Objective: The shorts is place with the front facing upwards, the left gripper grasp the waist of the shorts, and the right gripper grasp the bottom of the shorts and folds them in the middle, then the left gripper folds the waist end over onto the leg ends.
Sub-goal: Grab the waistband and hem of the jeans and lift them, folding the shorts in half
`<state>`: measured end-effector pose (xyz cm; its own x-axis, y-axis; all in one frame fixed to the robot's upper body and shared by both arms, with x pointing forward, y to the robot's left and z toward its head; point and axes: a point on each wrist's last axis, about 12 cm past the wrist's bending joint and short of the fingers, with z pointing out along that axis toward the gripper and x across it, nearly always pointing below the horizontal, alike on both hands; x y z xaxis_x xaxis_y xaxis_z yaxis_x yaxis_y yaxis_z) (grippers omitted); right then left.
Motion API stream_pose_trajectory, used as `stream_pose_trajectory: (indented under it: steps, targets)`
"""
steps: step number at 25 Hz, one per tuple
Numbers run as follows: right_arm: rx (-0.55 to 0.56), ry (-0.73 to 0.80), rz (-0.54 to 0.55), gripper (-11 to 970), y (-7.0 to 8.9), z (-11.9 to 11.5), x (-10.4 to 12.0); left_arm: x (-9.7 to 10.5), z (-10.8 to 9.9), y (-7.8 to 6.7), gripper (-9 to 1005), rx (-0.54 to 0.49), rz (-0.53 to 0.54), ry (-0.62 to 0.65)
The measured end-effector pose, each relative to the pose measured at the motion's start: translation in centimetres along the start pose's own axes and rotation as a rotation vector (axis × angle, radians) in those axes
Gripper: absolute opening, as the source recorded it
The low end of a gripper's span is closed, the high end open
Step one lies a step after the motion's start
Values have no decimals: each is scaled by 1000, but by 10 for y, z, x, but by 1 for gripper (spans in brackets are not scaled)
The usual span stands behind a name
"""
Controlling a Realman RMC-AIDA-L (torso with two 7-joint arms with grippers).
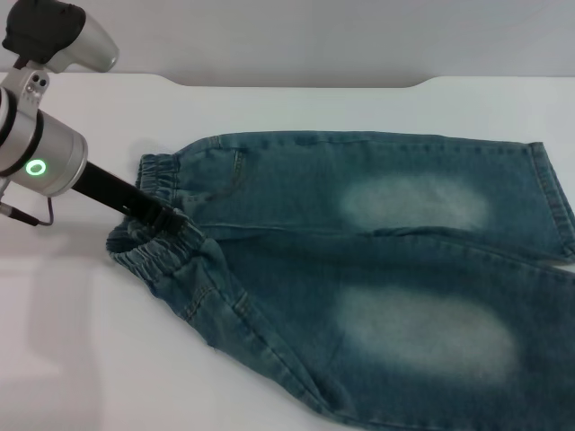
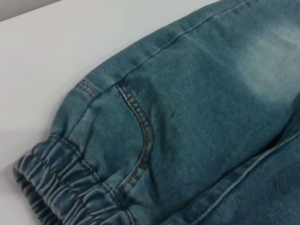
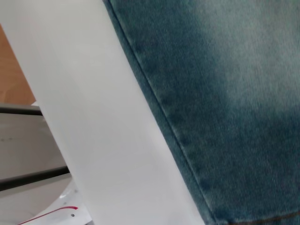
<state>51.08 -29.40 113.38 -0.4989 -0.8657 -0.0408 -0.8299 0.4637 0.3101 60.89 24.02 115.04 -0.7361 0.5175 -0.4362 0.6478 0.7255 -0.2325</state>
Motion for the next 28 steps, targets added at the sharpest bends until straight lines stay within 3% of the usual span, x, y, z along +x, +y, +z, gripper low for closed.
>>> stream_pose_trajectory:
  steps: [28]
  targets:
    - [-18, 9, -16, 555, -2, 5, -8, -3, -1, -3, 32, 19, 6, -19]
